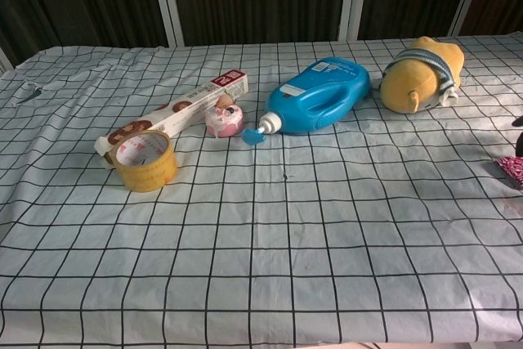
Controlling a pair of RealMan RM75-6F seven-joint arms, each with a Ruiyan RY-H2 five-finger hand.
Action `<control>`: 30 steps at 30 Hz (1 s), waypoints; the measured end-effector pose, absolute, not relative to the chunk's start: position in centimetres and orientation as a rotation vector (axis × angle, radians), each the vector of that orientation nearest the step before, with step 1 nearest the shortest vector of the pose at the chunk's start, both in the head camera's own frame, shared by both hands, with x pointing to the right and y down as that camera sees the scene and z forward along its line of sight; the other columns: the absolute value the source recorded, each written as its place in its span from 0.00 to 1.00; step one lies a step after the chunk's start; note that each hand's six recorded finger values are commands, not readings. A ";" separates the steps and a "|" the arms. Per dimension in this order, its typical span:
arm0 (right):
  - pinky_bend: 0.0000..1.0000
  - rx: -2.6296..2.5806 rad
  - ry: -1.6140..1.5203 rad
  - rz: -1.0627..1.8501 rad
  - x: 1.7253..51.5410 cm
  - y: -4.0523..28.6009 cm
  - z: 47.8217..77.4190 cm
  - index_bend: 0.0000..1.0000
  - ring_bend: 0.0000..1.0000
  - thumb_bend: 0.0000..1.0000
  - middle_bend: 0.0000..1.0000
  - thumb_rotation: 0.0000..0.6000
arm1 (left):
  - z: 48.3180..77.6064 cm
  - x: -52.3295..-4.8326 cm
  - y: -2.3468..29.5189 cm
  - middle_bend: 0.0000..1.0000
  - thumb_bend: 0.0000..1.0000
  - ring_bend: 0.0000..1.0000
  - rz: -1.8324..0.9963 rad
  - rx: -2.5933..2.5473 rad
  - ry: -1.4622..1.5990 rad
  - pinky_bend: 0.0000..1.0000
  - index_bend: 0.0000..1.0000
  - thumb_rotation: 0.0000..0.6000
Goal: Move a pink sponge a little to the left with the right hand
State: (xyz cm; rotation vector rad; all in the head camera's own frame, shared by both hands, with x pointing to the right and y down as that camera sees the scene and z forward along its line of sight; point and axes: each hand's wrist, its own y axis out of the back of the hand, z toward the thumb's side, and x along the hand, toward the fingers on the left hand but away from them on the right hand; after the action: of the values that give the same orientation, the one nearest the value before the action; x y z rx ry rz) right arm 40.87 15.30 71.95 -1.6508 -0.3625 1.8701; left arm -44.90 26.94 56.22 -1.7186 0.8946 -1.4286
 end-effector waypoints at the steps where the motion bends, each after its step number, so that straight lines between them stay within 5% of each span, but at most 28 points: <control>1: 0.07 -1.649 -0.363 1.869 40.9 15.3 71.9 0.31 0.00 0.19 0.00 1.00 | 56.2 -44.9 27.0 0.06 0.45 0.01 -1.428 -1.719 0.895 0.00 0.00 1.00; 30: 0.10 -1.620 -0.412 1.810 40.2 15.0 70.2 0.41 0.00 0.21 0.00 1.00 | 56.3 -44.8 26.9 0.06 0.45 0.01 -1.427 -1.723 0.890 0.00 0.00 1.00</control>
State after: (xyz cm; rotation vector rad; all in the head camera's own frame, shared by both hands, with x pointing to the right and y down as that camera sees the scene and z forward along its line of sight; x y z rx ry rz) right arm 40.18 14.97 70.17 -1.6204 -0.4124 1.8101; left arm -44.82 26.90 56.29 -1.7232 0.8901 -1.4270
